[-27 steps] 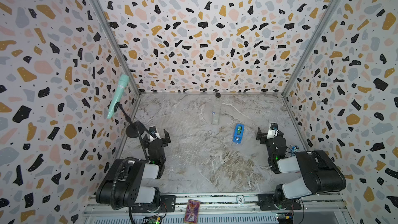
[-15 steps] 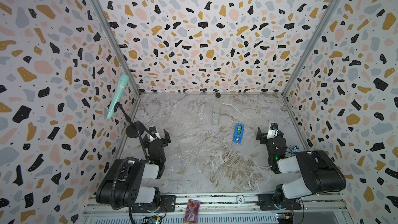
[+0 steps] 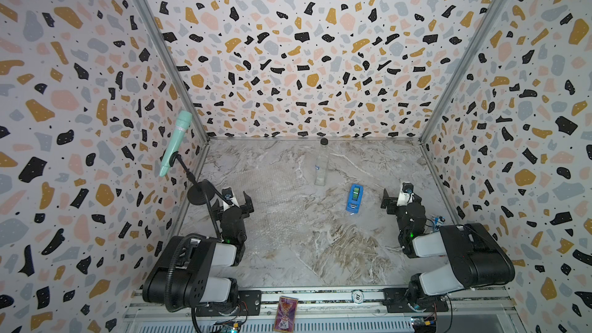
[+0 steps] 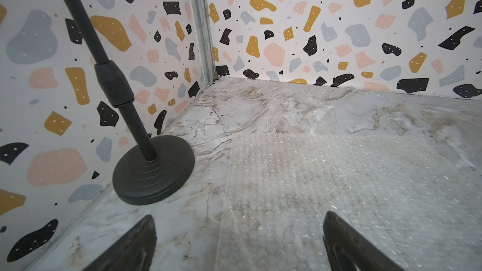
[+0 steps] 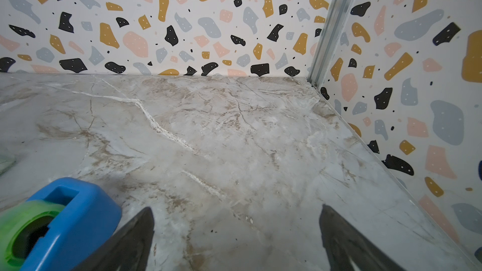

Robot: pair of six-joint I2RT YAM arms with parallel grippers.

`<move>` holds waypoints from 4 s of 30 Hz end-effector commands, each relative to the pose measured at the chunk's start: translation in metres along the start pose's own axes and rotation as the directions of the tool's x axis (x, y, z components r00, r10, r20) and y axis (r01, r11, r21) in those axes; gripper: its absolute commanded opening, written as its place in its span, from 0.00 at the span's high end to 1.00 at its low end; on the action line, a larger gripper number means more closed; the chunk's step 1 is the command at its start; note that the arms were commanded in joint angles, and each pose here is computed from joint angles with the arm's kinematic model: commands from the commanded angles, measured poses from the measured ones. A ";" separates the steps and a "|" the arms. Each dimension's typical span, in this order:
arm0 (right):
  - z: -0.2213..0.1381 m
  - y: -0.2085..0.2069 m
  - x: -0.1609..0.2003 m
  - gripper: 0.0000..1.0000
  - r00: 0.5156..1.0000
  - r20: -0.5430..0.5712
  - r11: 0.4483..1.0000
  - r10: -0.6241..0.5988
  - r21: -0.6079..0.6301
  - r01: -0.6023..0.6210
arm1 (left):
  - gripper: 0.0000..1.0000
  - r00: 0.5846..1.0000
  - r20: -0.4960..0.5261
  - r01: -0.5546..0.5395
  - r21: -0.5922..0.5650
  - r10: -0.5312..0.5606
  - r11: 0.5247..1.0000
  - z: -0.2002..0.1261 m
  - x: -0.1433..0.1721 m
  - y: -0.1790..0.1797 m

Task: Wrap wine bottles in bubble wrap
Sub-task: Pick up the wine bottle from the center of the board.

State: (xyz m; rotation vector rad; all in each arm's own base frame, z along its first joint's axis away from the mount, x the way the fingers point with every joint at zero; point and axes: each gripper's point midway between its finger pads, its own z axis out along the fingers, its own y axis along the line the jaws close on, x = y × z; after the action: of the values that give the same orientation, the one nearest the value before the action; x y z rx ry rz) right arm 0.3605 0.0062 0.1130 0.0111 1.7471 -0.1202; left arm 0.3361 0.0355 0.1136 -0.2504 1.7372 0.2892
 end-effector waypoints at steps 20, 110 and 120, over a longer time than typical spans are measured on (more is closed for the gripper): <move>0.002 -0.004 -0.014 0.01 0.999 0.045 1.000 0.005 0.016 -0.006 | 0.01 0.995 0.089 0.043 -0.011 -0.041 0.999 0.003 -0.030 0.001; 0.025 0.281 -0.110 0.58 0.959 0.271 0.303 0.078 -0.923 0.236 | 0.40 0.689 -0.715 0.301 0.434 0.121 0.849 0.012 0.087 -0.249; 0.007 0.249 -0.130 0.60 0.950 0.296 0.409 0.098 -0.882 0.233 | 0.40 0.704 -0.705 0.371 0.467 0.085 0.803 -0.022 0.075 -0.293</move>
State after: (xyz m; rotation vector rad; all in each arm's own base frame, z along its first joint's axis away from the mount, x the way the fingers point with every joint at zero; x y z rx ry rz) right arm 0.4104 0.2689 0.1631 -0.9004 1.4434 0.8632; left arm 0.4099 -0.2417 0.0314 -0.0001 2.4268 -0.5282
